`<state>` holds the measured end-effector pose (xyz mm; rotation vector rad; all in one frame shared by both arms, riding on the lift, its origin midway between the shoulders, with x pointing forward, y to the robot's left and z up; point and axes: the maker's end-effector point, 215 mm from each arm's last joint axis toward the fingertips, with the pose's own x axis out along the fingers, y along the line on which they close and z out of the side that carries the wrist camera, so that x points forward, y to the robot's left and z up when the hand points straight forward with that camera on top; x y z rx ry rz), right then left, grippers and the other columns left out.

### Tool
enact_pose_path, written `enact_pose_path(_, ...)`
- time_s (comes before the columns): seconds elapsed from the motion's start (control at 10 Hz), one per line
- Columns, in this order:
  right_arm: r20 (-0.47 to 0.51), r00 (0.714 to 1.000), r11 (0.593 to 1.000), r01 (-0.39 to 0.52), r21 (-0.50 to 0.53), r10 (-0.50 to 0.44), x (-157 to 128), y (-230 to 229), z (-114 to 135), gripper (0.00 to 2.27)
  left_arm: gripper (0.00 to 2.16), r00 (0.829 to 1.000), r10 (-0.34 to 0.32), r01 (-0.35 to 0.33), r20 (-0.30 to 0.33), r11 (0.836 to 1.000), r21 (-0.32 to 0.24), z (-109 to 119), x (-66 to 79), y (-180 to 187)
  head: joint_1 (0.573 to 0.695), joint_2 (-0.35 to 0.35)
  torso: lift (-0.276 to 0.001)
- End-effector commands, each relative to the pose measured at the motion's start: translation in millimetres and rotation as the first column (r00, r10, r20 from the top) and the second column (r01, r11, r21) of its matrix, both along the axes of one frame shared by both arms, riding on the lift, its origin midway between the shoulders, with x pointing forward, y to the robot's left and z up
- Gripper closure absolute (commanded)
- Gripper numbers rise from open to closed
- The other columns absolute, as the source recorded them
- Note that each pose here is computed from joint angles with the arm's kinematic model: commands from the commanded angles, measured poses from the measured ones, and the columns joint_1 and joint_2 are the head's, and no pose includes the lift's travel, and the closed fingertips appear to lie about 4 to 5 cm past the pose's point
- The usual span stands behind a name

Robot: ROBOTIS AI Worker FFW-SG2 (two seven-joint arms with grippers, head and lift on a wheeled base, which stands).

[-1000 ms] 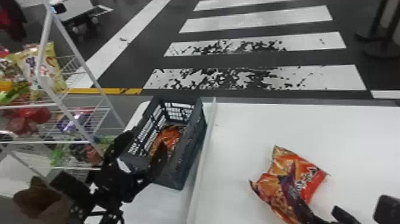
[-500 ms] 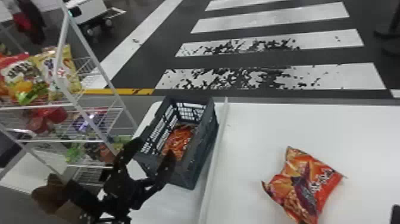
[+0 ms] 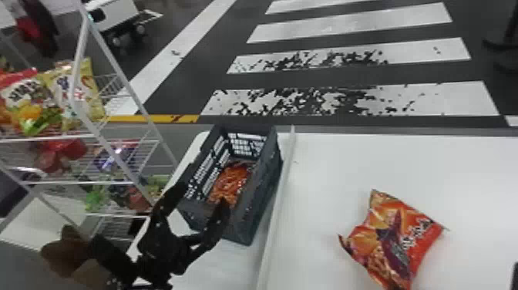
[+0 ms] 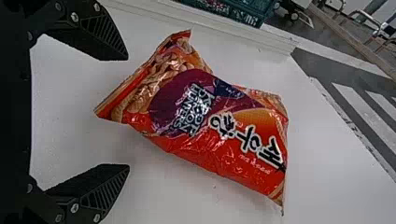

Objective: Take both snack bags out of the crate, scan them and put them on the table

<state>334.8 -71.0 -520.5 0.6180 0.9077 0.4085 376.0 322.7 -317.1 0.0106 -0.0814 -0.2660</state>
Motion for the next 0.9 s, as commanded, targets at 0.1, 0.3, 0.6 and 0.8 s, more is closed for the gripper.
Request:
enact_pose_path(0.1, -0.004, 1.0, 1.0, -0.007, 0.021, 0.007, 8.7, 3.0, -2.7, 0.18, 0.08, 1.0, -0.007, 0.007, -0.007, 1.0, 0.001, -3.7, 1.2, -1.5, 0.695, 0.35, -0.092)
enact_pose_path(0.3, -0.008, 1.0, 0.999, -0.014, 0.038, 0.014, 11.8, 6.4, -4.2, 0.18, 0.08, 1.0, -0.009, 0.009, -0.01, 1.0, 0.004, -5.5, 2.2, -1.5, 0.695, 0.35, -0.092)
enact_pose_path(0.6, -0.022, 0.999, 0.997, -0.025, 0.067, 0.026, 14.2, 12.5, -7.1, 0.22, 0.08, 1.0, -0.011, 0.011, -0.014, 1.0, 0.003, -8.0, 3.3, -1.9, 0.695, 0.35, -0.092)
enact_pose_path(0.8, -0.023, 0.999, 0.997, -0.024, 0.073, 0.026, 17.8, 12.8, -8.3, 0.73, 0.08, 1.0, -0.008, 0.008, -0.02, 1.0, 0.002, -11.6, 3.0, -1.7, 0.695, 0.35, -0.092)
